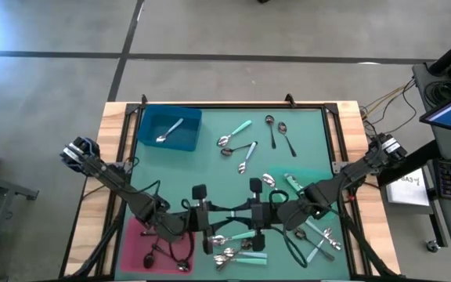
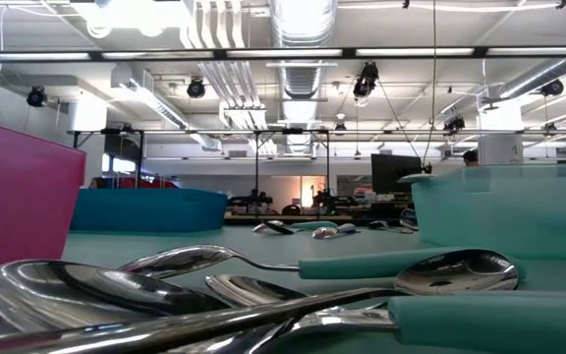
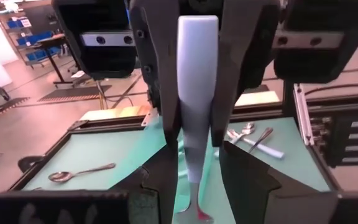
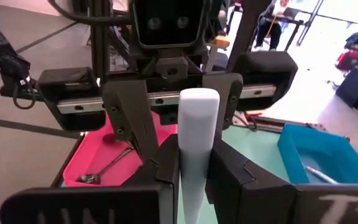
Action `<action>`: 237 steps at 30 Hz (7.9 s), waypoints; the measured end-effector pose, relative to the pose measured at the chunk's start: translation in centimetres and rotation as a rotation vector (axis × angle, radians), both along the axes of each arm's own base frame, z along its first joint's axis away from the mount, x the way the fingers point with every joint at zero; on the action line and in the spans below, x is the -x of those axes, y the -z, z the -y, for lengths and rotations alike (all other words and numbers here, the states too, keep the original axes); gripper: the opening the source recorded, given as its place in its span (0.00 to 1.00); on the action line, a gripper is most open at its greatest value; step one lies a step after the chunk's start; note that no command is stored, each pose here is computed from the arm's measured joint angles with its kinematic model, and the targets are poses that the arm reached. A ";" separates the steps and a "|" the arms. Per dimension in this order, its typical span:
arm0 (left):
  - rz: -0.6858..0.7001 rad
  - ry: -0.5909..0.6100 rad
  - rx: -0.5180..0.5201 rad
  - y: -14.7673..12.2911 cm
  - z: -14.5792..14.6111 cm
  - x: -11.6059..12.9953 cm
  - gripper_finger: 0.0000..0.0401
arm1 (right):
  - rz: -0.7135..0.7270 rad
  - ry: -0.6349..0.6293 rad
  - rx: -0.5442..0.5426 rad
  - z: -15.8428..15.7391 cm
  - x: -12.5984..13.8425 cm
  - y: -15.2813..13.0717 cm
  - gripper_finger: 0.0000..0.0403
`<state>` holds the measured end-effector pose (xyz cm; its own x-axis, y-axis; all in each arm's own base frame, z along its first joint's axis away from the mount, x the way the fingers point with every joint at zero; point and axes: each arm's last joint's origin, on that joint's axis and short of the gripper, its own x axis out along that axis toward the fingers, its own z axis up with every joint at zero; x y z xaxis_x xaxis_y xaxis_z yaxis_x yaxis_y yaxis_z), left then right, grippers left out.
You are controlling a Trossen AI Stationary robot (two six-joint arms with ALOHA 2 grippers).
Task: Sort silverware by color (type)
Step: Put the blue spoon into the blue bin, then put the black spoon into the pink bin
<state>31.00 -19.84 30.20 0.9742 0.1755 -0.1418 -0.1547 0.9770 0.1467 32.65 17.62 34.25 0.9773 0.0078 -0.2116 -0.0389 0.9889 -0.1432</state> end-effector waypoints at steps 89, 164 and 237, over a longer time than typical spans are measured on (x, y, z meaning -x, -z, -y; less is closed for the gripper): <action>-0.454 0.041 0.517 2.2 -30.7 6.8 0.29 | -1.638 0.584 -0.467 -6.0 10.4 16.7 0.35; -0.003 0.383 0.242 4.4 -6.7 -2.3 0.29 | -0.086 0.175 -0.069 0.0 0.2 2.9 0.02; -0.990 0.134 0.759 5.0 -0.1 10.4 0.00 | -1.021 0.330 -0.602 -3.0 9.1 9.5 0.31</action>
<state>20.62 -19.72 25.15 0.3957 -0.3625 -0.8438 -0.1926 0.8656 -0.4622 23.58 20.60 24.80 0.3392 0.1526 -0.9282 0.3991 0.8702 0.2889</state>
